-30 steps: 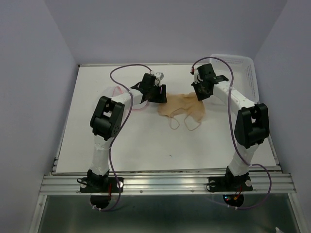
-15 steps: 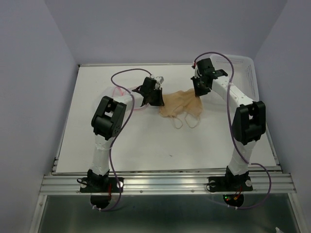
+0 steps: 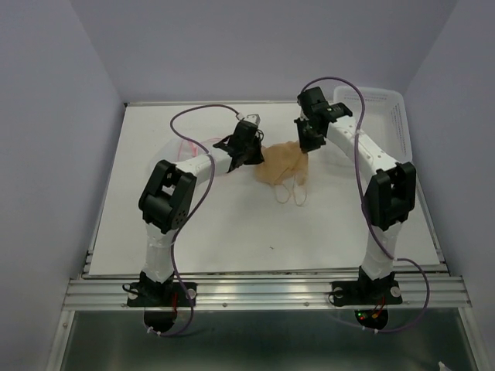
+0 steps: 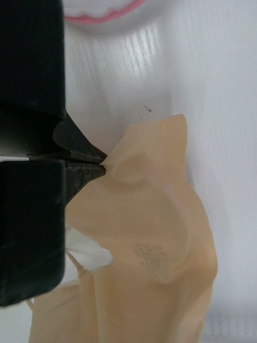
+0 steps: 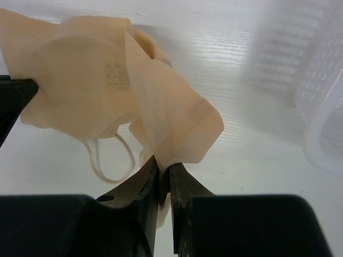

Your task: Place the bra in the laundry bag and zip it closed

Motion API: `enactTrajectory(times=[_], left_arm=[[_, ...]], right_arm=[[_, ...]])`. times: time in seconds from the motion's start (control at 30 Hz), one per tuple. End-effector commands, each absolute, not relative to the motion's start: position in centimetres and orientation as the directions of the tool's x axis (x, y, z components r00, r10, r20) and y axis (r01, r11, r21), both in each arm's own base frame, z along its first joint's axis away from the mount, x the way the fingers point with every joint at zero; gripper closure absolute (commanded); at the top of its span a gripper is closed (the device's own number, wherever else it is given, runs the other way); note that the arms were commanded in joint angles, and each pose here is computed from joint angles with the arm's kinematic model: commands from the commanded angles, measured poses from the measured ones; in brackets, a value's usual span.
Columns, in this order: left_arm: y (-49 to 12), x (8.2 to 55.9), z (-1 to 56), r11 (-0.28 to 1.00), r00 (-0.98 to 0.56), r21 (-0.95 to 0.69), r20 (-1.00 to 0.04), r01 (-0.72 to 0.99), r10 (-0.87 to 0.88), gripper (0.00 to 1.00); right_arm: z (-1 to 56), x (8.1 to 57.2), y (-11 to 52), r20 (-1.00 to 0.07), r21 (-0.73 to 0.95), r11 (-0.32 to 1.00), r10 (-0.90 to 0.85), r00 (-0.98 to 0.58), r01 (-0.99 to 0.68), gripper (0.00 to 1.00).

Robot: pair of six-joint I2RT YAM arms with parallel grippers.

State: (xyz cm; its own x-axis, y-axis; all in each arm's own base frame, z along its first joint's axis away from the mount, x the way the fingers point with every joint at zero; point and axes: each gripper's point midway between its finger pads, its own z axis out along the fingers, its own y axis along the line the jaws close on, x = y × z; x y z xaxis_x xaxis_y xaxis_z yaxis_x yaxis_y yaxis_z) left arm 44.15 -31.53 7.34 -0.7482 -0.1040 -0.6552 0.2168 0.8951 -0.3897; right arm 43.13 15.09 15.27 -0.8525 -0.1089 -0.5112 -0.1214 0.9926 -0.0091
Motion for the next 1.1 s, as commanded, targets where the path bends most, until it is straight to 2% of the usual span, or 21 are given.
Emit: enactTrajectory(times=[0.0, 0.23, 0.43, 0.53, 0.73, 0.8, 0.87, 0.9, 0.97, 1.0, 1.07], left_arm=[[-30.4, 44.7, 11.5, 0.913, -0.676, -0.369, -0.719, 0.174, -0.162, 0.99], [-33.0, 43.4, 10.7, 0.860, -0.718, -0.449, -0.679, 0.241, -0.154, 0.99], [-33.3, 42.7, 10.3, 0.841, -0.723, -0.475, -0.673, 0.259, -0.158, 0.99], [-33.6, 42.4, 9.6, 0.832, -0.738, -0.488, -0.658, 0.265, -0.151, 0.99], [-33.7, 42.5, 9.4, 0.825, -0.736, -0.498, -0.658, 0.266, -0.160, 0.99], [-33.9, 42.4, 9.1, 0.822, -0.742, -0.502, -0.653, 0.270, -0.155, 0.99], [-33.8, 42.3, 8.6, 0.821, -0.750, -0.507, -0.642, 0.263, -0.157, 0.99], [-33.7, 42.3, 8.6, 0.818, -0.751, -0.512, -0.640, 0.261, -0.161, 0.99], [-33.6, 42.2, 8.3, 0.814, -0.759, -0.523, -0.629, 0.253, -0.169, 0.99], [-33.5, 42.2, 8.3, 0.812, -0.758, -0.526, -0.630, 0.253, -0.172, 0.99], [-33.3, 42.3, 8.2, 0.810, -0.759, -0.532, -0.626, 0.248, -0.179, 0.99]], right_arm=[[17.2, 44.1, 14.9, -0.536, -0.050, 0.997, -0.075, -0.841, -0.057, 0.83], [15.6, 43.4, 21.2, -0.505, 0.052, 0.974, -0.164, -0.847, -0.219, 0.83], [14.2, 44.3, 23.1, -0.483, 0.118, 0.965, -0.149, -0.863, -0.233, 0.83], [13.5, 43.9, 25.8, -0.463, 0.219, 0.932, -0.161, -0.872, -0.288, 0.82], [11.9, 43.8, 27.9, -0.426, 0.319, 0.896, -0.155, -0.892, -0.308, 0.78], [12.1, 44.1, 28.8, -0.426, 0.358, 0.886, -0.124, -0.896, -0.293, 0.72], [12.7, 44.6, 29.4, -0.435, 0.385, 0.880, -0.094, -0.896, -0.279, 0.72], [12.7, 44.8, 29.4, -0.436, 0.385, 0.883, -0.082, -0.896, -0.268, 0.60], [13.1, 45.5, 29.0, -0.459, 0.363, 0.899, -0.057, -0.886, -0.246, 0.56], [13.3, 45.7, 28.8, -0.470, 0.354, 0.904, -0.049, -0.881, -0.239, 0.48], [14.1, 46.3, 28.8, -0.496, 0.350, 0.906, -0.034, -0.868, -0.236, 0.45]])
